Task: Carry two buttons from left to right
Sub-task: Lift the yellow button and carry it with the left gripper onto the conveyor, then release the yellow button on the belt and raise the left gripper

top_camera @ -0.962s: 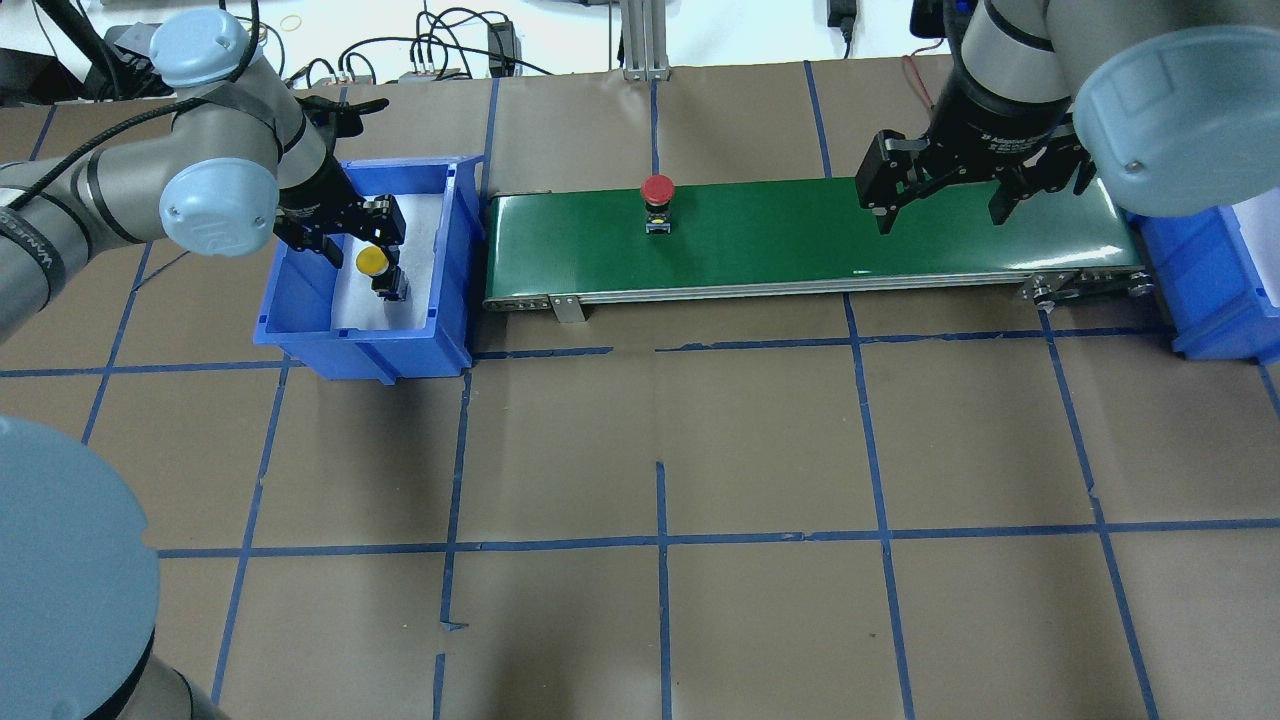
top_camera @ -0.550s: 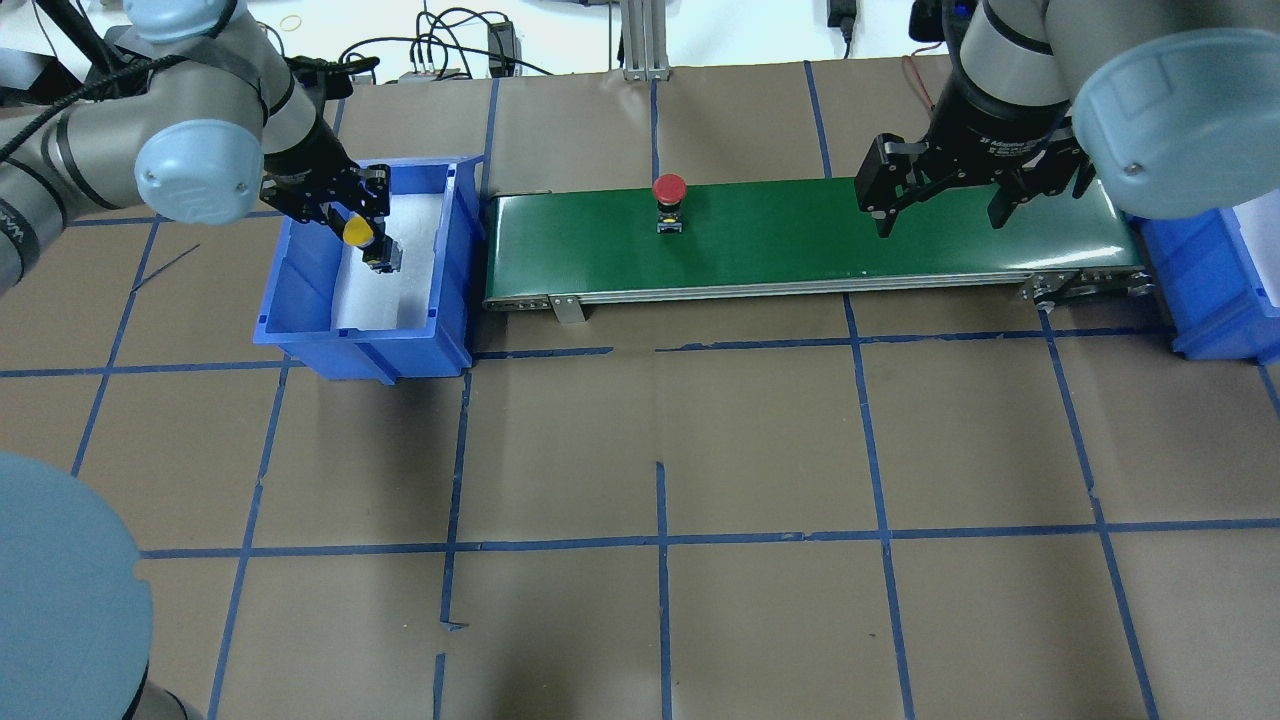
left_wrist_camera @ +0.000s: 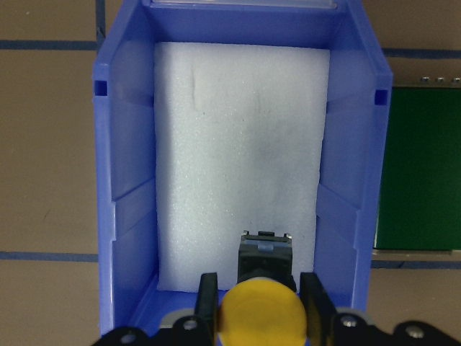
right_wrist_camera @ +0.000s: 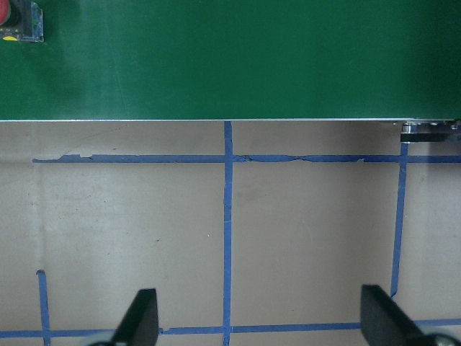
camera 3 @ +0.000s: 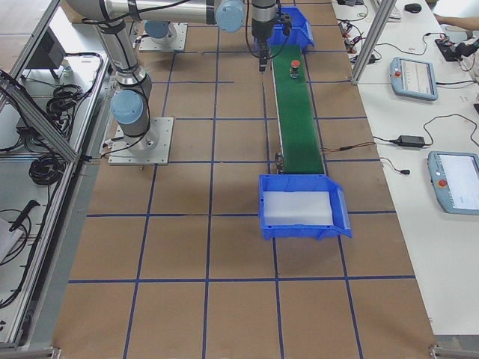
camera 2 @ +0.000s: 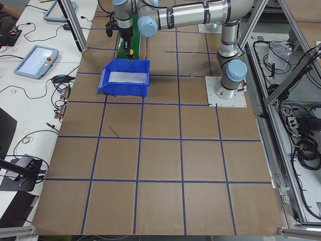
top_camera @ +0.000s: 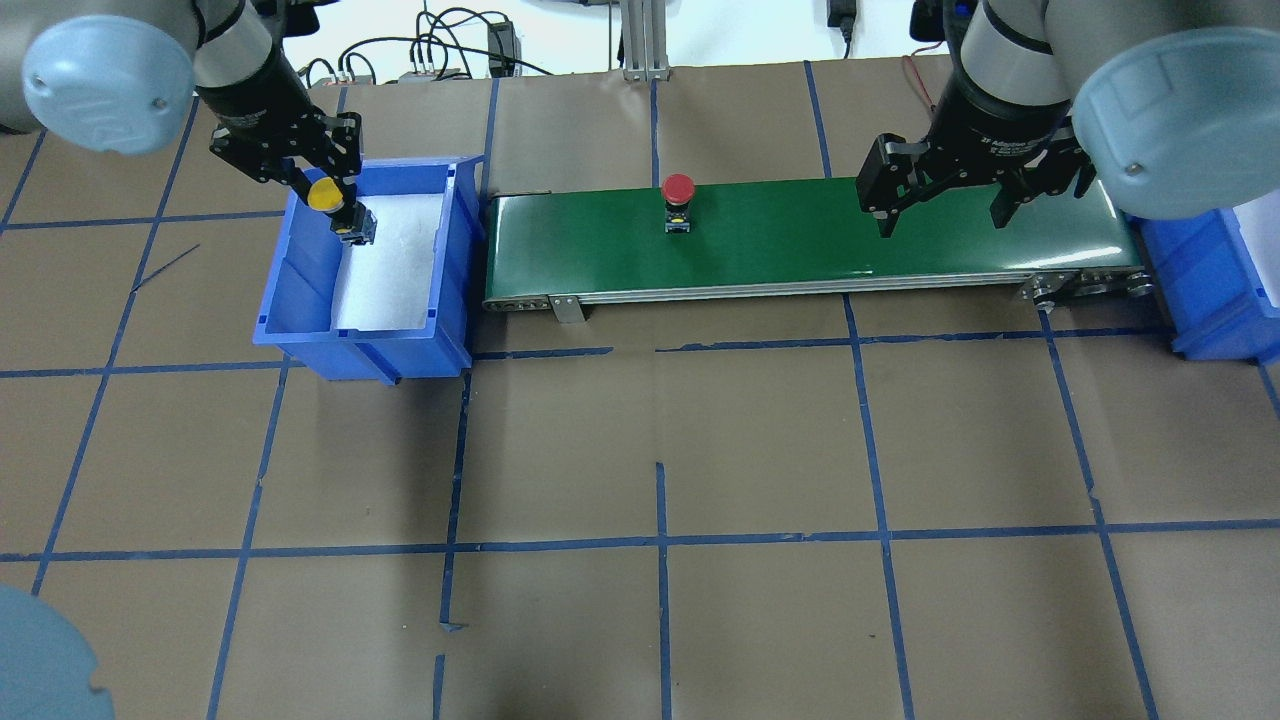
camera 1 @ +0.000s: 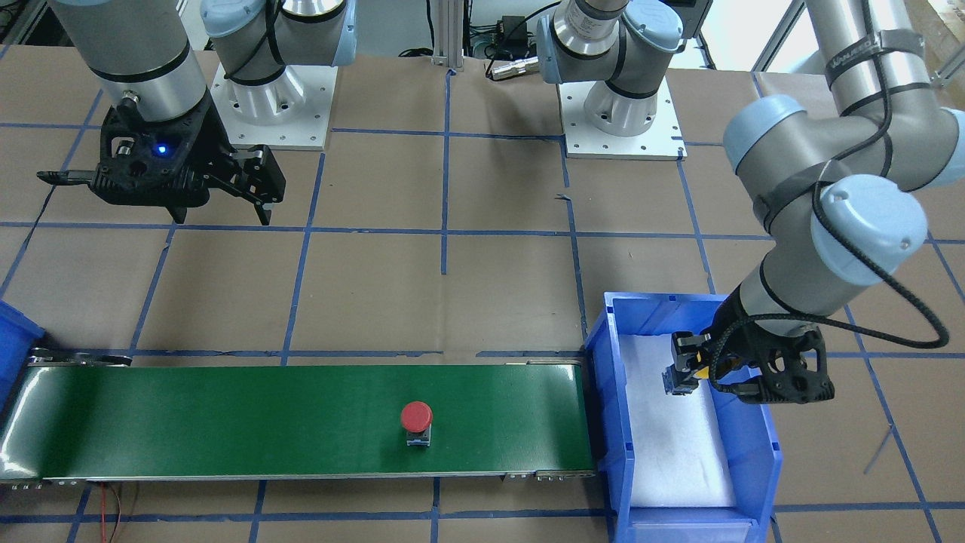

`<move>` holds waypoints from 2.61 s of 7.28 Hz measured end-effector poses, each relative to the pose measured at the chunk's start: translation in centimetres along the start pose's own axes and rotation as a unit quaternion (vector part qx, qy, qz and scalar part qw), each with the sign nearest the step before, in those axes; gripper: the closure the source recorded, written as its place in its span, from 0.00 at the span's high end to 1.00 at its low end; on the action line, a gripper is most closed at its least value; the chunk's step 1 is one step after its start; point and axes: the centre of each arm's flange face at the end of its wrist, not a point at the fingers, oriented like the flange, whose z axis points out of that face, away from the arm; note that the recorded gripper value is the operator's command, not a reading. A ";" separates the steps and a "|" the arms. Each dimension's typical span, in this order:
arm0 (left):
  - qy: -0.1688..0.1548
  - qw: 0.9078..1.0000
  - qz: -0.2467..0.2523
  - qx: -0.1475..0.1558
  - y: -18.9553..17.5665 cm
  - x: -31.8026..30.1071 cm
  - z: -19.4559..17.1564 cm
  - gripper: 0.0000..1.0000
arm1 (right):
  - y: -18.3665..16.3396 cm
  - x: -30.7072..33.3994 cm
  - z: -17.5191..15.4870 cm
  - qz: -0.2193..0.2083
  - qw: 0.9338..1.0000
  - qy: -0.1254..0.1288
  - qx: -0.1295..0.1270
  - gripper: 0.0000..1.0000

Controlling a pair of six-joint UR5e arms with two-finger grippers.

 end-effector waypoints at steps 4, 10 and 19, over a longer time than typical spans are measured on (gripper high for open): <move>-0.019 1.000 0.011 0.009 -0.2 12.9 3.4 0.13 | -0.2 0.7 0.1 0.005 1.000 0.002 -0.002 1.00; -0.036 0.998 0.032 0.040 -3.2 18.2 11.4 0.11 | -0.1 0.6 0.0 0.005 1.000 0.000 0.000 1.00; -0.047 0.996 0.032 0.066 -3.6 17.9 9.6 1.00 | -0.9 2.2 -1.6 0.048 0.998 -0.034 0.012 1.00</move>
